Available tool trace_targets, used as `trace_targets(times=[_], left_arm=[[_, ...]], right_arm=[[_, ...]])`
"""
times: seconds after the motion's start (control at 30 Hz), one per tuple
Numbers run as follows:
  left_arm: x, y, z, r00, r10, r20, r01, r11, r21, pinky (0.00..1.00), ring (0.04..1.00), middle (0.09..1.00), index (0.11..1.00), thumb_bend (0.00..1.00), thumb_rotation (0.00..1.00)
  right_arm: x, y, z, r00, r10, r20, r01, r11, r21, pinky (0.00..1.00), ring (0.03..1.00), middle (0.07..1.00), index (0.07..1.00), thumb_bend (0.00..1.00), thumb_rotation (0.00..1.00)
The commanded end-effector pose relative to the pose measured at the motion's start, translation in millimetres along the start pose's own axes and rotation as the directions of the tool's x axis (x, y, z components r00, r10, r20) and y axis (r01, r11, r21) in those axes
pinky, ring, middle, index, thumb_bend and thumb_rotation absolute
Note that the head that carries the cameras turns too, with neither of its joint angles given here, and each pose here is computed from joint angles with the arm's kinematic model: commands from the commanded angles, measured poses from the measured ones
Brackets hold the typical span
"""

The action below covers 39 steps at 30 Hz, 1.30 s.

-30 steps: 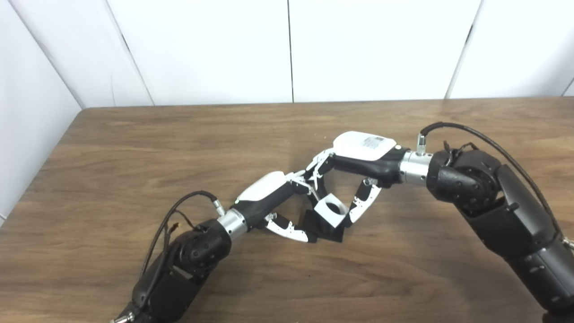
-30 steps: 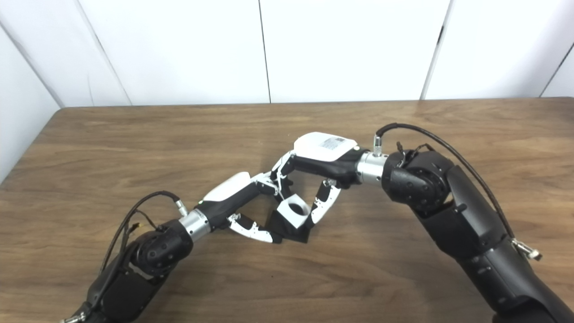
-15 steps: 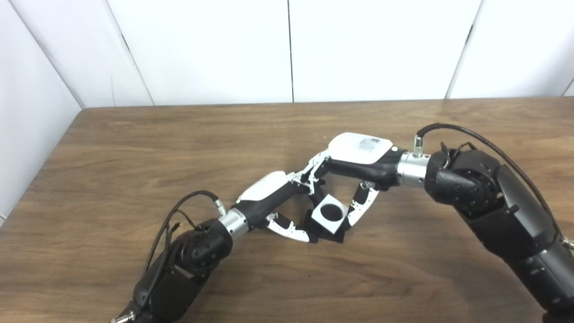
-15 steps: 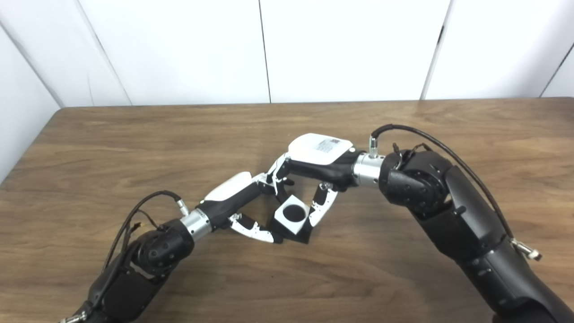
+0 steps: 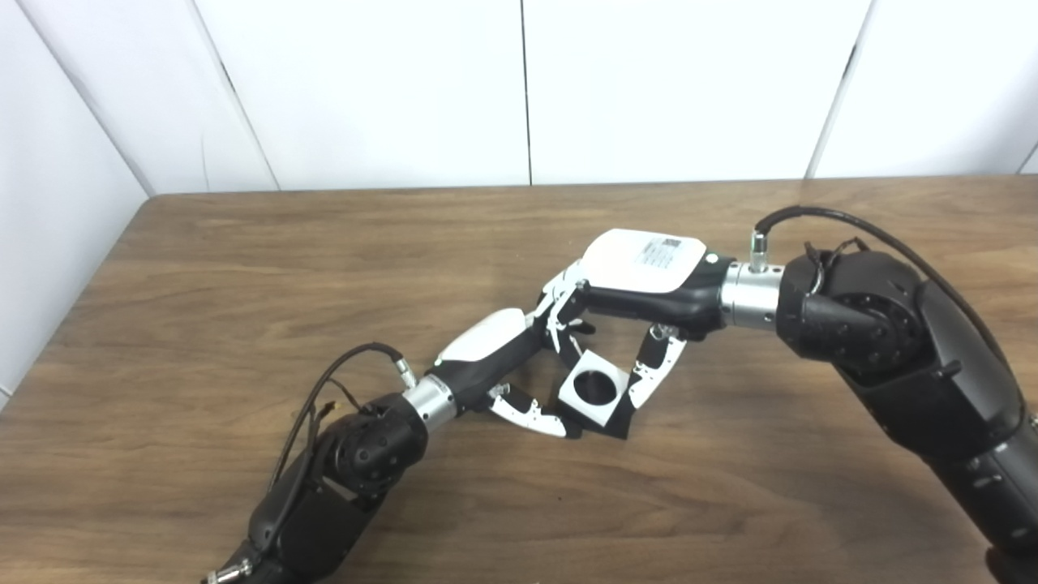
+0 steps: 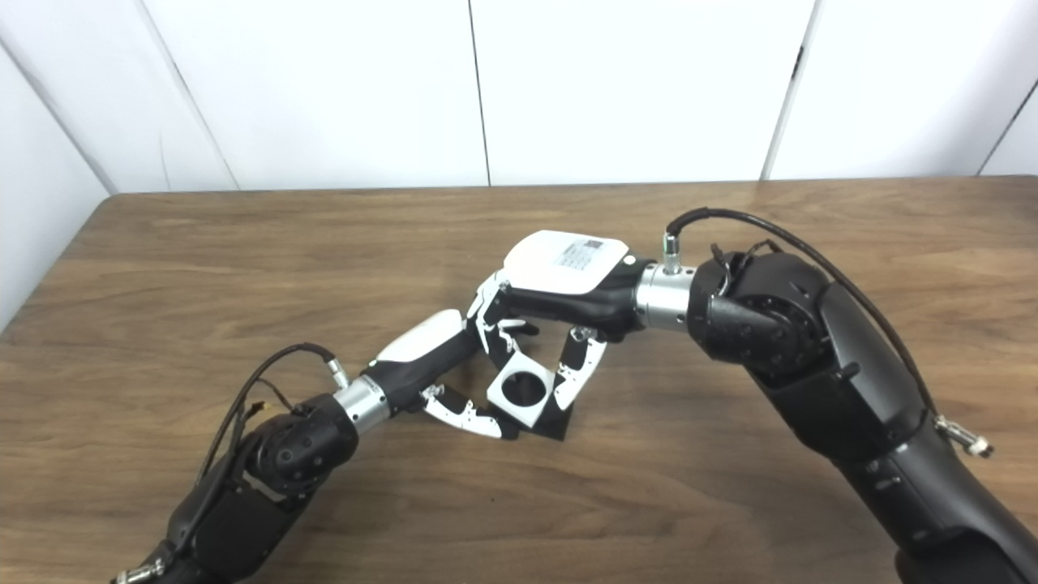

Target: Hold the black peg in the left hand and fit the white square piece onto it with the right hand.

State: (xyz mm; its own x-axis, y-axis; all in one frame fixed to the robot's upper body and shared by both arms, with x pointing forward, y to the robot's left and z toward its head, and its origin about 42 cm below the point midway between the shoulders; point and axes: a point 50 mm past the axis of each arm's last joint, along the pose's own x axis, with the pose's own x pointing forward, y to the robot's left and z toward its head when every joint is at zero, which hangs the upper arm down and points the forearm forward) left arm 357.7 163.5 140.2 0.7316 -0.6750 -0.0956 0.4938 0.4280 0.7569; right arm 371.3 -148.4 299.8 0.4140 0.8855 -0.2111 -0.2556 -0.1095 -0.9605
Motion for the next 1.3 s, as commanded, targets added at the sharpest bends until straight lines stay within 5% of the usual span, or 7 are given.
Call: trace_targets(times=[0.0,1.27], left_arm=[[-3,-23,-15,0.989,-0.112,-0.092,0.115,0.993,0.036,1.00,0.991,0.903,0.491,0.52,0.09],[-8,-22,-15,0.990,-0.106,-0.096,0.110,0.993,0.032,0.98,0.989,0.902,0.492,0.52,0.09]], right_arm=[[-4,-18,0,0.999,-0.035,0.022,0.037,0.998,-0.054,0.81,0.833,0.772,0.481,0.51,0.14],[1,-16,-24,0.998,-0.036,-0.051,0.034,0.999,-0.043,0.79,0.824,0.765,0.479,0.51,0.14]])
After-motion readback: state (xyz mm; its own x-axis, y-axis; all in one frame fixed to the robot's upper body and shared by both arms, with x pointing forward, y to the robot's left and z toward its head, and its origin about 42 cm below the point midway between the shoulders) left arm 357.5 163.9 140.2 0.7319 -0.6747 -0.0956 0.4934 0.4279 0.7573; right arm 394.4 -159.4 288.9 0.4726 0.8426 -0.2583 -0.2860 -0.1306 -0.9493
